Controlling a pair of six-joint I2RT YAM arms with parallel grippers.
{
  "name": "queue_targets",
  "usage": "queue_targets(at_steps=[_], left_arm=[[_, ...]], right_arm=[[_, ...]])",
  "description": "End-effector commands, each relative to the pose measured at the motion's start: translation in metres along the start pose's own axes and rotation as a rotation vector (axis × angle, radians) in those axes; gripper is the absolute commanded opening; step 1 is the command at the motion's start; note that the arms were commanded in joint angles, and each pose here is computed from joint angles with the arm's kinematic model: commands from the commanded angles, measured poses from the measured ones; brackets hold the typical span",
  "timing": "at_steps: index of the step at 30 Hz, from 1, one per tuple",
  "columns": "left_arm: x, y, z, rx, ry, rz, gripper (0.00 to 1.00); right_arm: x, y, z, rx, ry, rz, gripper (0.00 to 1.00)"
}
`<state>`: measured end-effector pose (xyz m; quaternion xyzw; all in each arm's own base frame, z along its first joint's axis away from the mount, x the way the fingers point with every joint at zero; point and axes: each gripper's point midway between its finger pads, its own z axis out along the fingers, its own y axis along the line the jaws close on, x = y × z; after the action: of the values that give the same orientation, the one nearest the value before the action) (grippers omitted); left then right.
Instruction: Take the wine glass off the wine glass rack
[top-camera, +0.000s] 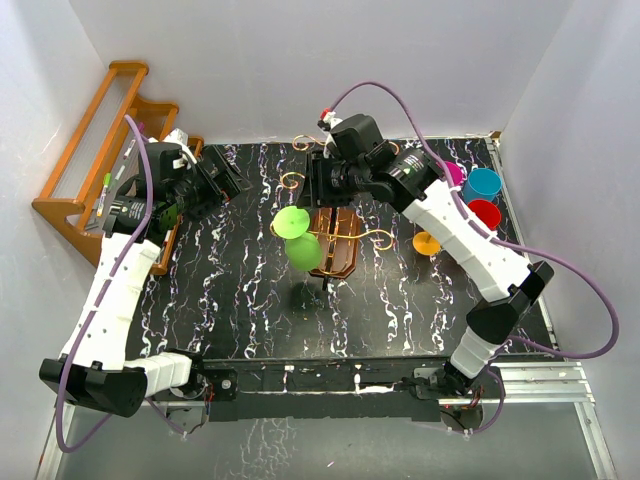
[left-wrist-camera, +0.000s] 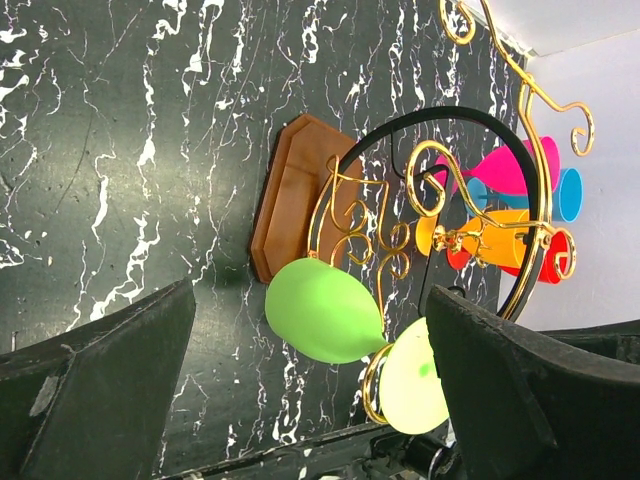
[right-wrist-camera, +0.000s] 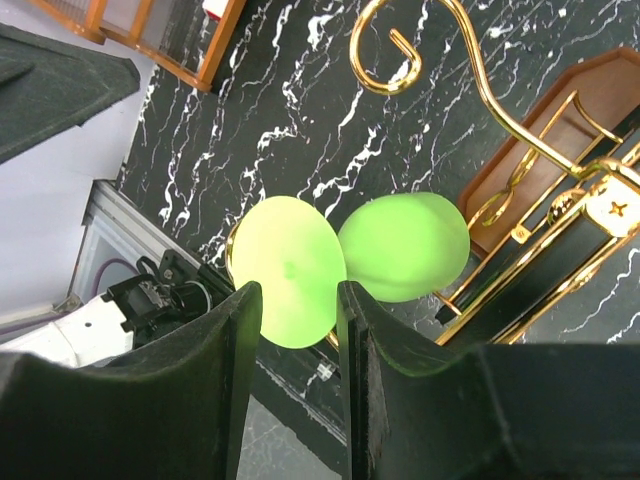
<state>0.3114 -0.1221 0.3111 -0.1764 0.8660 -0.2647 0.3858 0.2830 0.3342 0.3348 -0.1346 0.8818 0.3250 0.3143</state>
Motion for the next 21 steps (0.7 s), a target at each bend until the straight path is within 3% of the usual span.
queue_targets(at_steps=[1,21], left_arm=[[0.002,-0.004,-0.004,0.027,0.0,-0.004,0.97],[0.009,0.004,-0.003,0.006,0.016,-0.003,0.97]], right_arm=[[-0.005,0.004,-0.024,-0.004,-0.037,0.021,0.39],[0.017,0.008,-0.006,-0.049,0.076,0.051,0.38]])
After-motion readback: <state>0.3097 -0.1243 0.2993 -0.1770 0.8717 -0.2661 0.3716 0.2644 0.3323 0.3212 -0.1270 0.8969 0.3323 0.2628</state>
